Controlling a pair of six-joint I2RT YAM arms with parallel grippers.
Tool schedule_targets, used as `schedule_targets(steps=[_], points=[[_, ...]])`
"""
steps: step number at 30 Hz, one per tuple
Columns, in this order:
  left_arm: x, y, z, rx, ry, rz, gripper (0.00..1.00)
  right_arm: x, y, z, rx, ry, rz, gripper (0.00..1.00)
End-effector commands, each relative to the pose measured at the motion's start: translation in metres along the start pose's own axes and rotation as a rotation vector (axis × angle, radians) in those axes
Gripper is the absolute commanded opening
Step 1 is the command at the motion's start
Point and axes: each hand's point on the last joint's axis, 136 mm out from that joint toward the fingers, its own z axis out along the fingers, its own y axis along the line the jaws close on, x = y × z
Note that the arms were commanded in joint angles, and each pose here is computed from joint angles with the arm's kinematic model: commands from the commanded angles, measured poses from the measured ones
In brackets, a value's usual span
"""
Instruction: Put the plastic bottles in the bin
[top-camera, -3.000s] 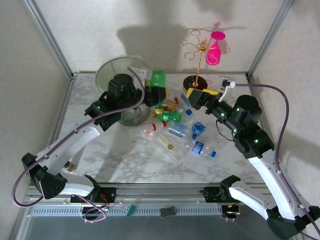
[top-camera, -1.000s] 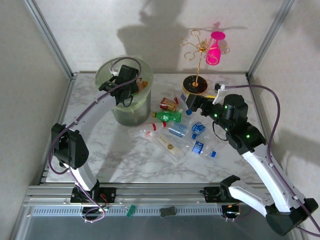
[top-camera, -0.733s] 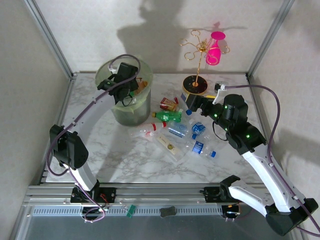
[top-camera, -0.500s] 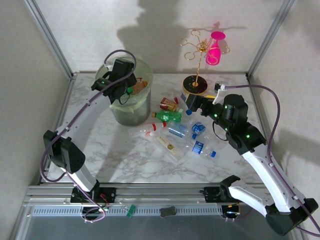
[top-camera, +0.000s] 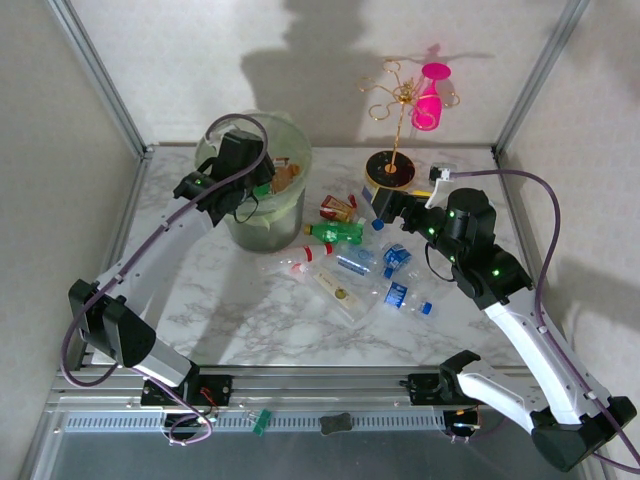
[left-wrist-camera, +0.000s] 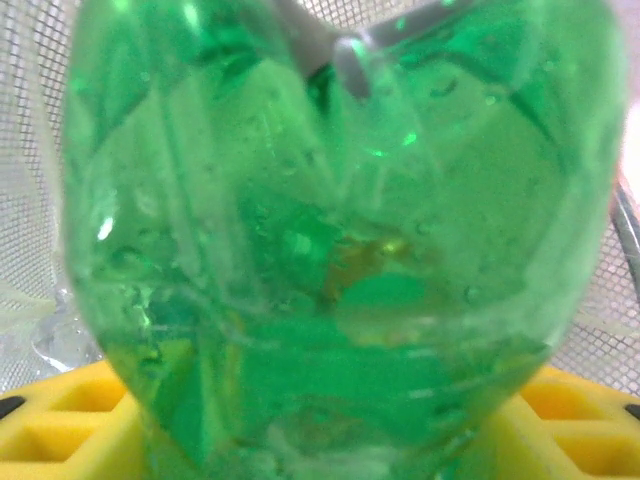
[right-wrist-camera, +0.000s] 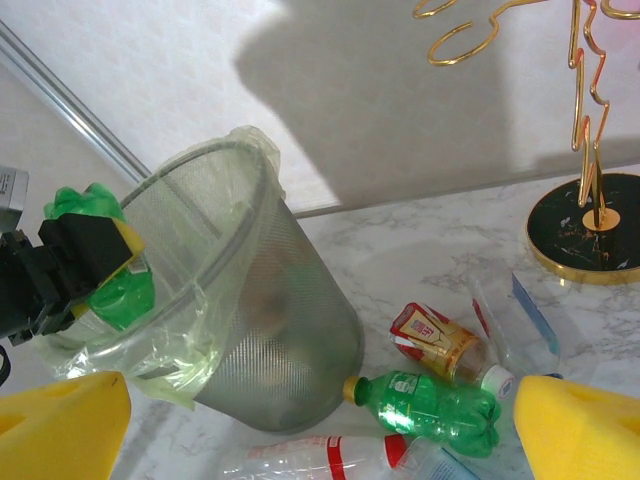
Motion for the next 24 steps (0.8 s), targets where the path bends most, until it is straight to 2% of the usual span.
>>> schedule_targets(steps=[1, 3, 4, 14, 16, 20, 24], points=[[-0.001, -0.006, -0.002, 0.007, 0.005, 0.029, 0.68, 0.0, -0.001, -0.001, 0.007, -0.009, -0.011, 0.99], [-0.004, -0.009, 0.0, 0.0, 0.006, 0.031, 0.78, 0.0, -0.002, -0.001, 0.007, -0.006, -0.01, 0.99], [-0.004, -0.01, 0.001, -0.002, 0.008, 0.033, 0.79, 0.001, -0.001, -0.001, 0.005, -0.005, -0.008, 0.99], [-0.017, -0.012, -0.006, 0.016, -0.019, 0.028, 0.78, 0.001, -0.004, -0.008, 0.015, -0.01, -0.007, 0.99], [-0.026, -0.012, -0.013, 0.014, -0.051, 0.032, 0.75, 0.0, -0.004, -0.009, 0.016, -0.015, -0.01, 0.99], [-0.046, -0.011, -0.03, 0.033, -0.123, 0.028, 0.61, -0.001, -0.003, -0.009, 0.017, -0.017, -0.011, 0.99], [-0.04, -0.009, -0.022, 0.048, -0.097, 0.016, 0.42, 0.0, -0.003, -0.008, 0.013, -0.016, -0.008, 0.99]])
